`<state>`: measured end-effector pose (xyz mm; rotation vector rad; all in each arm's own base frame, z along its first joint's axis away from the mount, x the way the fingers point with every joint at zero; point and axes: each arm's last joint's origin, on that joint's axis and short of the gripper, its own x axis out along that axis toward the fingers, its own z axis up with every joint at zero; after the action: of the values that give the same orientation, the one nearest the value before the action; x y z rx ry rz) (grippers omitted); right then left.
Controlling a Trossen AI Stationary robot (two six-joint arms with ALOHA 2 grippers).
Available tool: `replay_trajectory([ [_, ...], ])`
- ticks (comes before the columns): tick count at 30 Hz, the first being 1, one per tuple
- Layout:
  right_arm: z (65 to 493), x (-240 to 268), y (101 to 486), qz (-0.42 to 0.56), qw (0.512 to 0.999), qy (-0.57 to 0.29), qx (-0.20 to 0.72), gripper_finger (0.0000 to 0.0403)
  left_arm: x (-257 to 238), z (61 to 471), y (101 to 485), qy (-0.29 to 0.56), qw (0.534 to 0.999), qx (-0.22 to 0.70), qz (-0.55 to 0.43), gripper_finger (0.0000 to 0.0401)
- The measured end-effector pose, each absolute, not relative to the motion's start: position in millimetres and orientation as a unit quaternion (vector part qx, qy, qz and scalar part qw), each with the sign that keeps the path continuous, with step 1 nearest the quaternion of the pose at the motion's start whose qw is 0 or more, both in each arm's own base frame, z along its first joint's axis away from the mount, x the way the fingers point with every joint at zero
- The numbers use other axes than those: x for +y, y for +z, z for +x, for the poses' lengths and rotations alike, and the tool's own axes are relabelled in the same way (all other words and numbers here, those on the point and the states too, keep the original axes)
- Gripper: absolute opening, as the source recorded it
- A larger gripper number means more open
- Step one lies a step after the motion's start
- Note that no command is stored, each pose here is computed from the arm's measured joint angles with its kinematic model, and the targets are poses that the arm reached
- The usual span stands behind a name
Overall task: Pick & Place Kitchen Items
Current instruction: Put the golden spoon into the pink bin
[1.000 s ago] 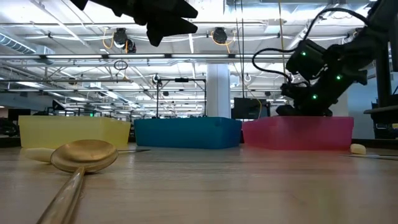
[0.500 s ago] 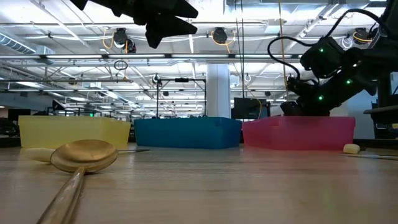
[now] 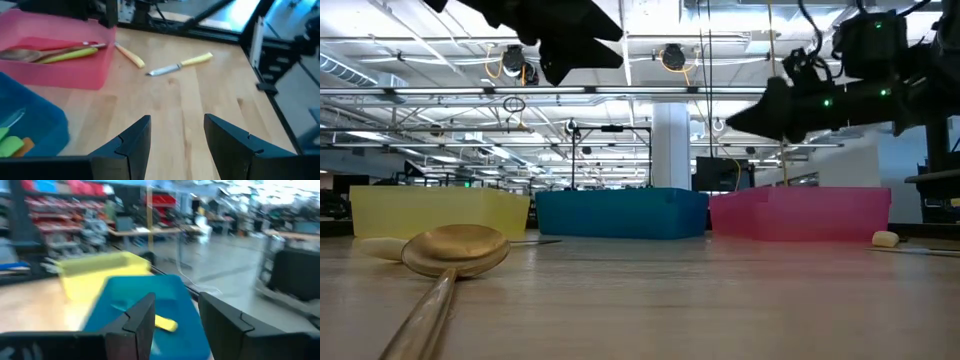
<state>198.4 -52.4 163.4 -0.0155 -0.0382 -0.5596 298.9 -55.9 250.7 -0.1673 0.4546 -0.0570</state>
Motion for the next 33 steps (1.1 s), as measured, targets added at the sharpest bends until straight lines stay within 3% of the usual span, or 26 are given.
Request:
replay_trajectory([
  [18,214.2,-4.3,178.6,0.056,0.985,-0.151,-0.068,0.0142,-104.8,282.5,228.7,-0.164,0.934,0.316,0.001,0.0186],
  [28,247.2,16.9,201.9,0.038,0.991,-0.112,-0.07,0.0142,-133.8,303.1,193.1,-0.269,0.91,0.314,-0.035,0.0186],
  [33,265.1,26.0,195.0,0.044,0.993,-0.099,-0.052,0.0142,-139.9,304.9,179.2,-0.274,0.9,0.336,-0.042,0.0186],
])
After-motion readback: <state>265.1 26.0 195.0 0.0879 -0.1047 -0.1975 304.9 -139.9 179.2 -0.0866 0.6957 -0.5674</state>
